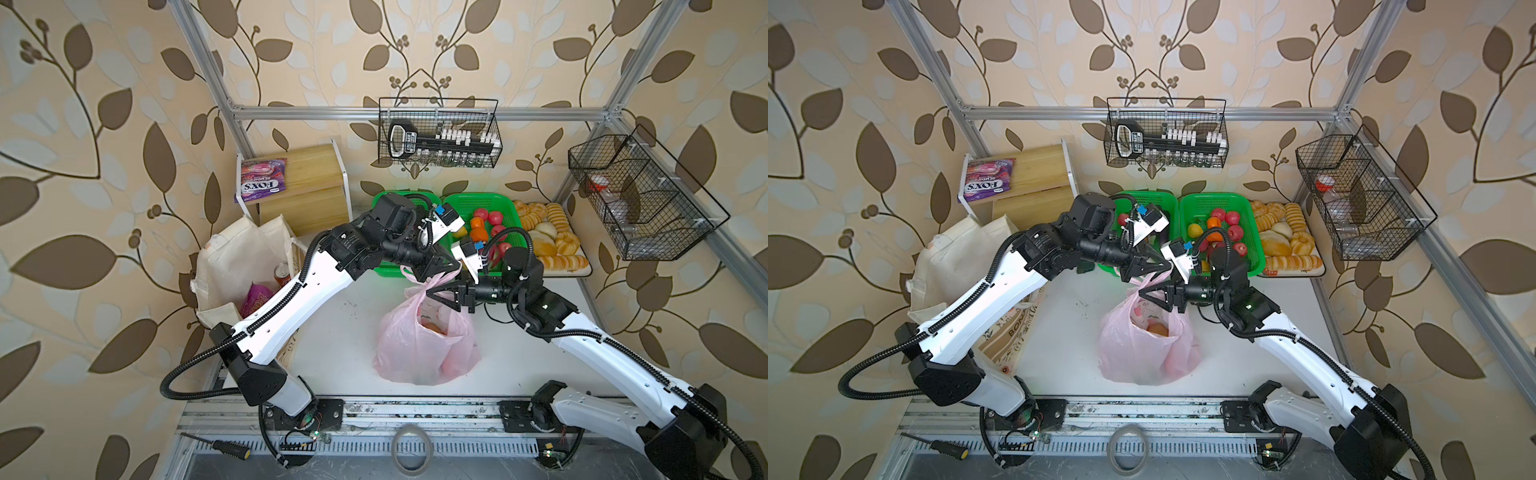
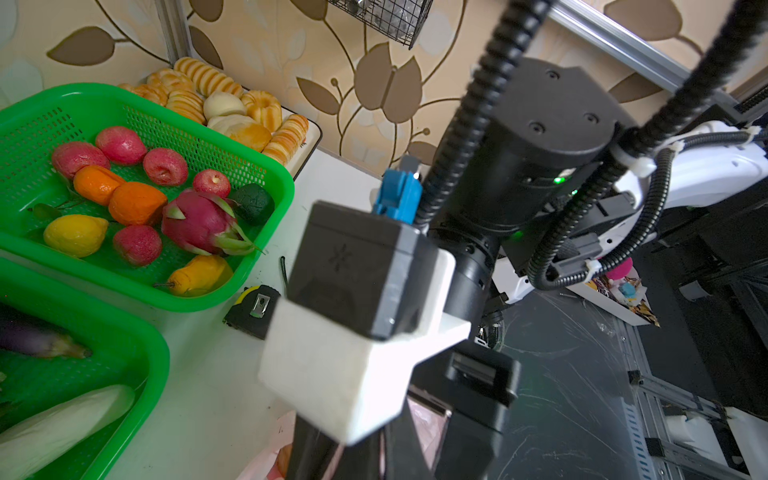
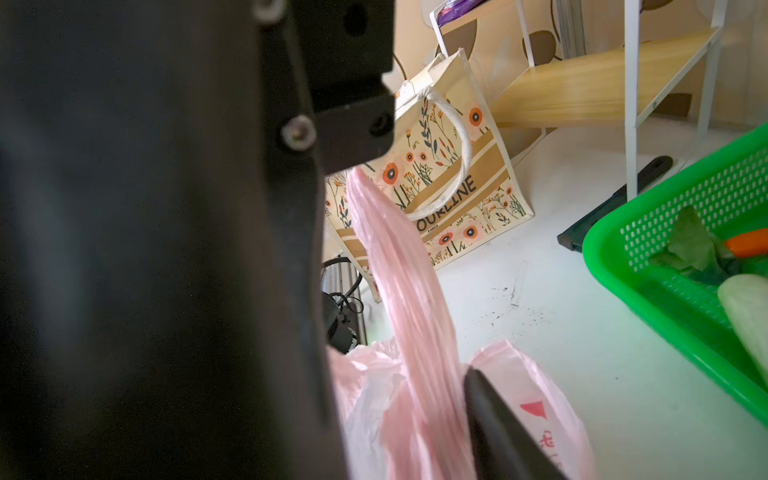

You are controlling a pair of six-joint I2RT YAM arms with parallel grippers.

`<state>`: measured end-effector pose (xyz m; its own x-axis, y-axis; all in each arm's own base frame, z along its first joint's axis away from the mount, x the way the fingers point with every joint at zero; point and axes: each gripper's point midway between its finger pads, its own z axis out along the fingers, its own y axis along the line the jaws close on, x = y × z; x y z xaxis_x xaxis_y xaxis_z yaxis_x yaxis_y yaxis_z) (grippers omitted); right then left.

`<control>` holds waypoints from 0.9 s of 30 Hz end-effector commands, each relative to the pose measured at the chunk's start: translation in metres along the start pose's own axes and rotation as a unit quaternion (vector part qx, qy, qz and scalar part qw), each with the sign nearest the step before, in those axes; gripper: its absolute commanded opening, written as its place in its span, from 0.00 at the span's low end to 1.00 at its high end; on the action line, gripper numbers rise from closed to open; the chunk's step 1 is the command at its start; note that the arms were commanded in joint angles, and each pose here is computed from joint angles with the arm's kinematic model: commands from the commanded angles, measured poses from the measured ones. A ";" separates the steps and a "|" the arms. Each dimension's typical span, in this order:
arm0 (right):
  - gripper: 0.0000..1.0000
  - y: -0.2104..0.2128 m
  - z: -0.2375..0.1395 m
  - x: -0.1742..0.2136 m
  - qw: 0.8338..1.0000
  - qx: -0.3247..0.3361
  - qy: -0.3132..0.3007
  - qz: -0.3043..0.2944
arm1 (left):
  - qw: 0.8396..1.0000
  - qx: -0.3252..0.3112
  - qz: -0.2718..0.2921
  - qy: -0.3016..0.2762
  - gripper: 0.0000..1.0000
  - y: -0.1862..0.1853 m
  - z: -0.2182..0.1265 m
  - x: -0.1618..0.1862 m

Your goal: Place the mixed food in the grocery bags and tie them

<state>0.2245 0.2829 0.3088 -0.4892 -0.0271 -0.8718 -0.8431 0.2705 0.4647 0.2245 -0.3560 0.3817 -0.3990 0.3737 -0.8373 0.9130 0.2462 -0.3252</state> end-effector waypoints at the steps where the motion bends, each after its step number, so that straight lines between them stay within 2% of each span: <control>1: 0.39 -0.003 0.003 0.002 1.000 0.001 -0.005 0.002 | 1.000 0.008 0.007 -0.018 0.00 -0.005 0.002 -0.009; 6: 0.13 0.000 0.000 0.001 1.000 0.000 -0.017 -0.001 | 1.000 -0.008 0.003 -0.020 0.00 0.001 0.004 -0.009; 10: 0.01 0.000 -0.002 0.000 1.000 0.002 -0.024 0.005 | 1.000 -0.011 0.002 -0.019 0.00 0.003 0.006 -0.007; 13: 0.00 -0.004 -0.002 0.002 1.000 0.011 -0.027 0.011 | 1.000 -0.018 0.001 -0.019 0.02 0.006 0.005 -0.007; 14: 0.00 -0.004 -0.003 0.002 0.999 0.011 -0.027 0.014 | 1.000 -0.020 0.001 -0.019 0.06 0.006 0.005 -0.007; 16: 0.00 -0.006 -0.003 0.002 0.999 0.014 -0.029 0.018 | 0.999 -0.029 0.003 -0.020 0.32 0.008 0.003 -0.006; 19: 0.00 -0.008 -0.004 0.003 0.999 0.017 -0.029 0.022 | 0.999 -0.037 0.010 -0.019 0.53 0.007 -0.003 -0.006; 24: 0.00 -0.009 -0.004 0.003 0.999 0.019 -0.030 0.023 | 0.997 -0.059 0.032 -0.033 0.74 0.002 -0.021 -0.010; 27: 0.00 -0.009 -0.005 0.002 0.999 0.018 -0.031 0.023 | 0.993 -0.085 0.058 -0.058 0.87 -0.007 -0.047 -0.017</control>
<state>0.2295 0.2786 0.3005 -0.5257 0.0273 -0.8502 -0.8070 0.3000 0.5086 0.2374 -0.3426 0.3806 -0.3751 0.3567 -0.8556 0.9025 0.3513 -0.2491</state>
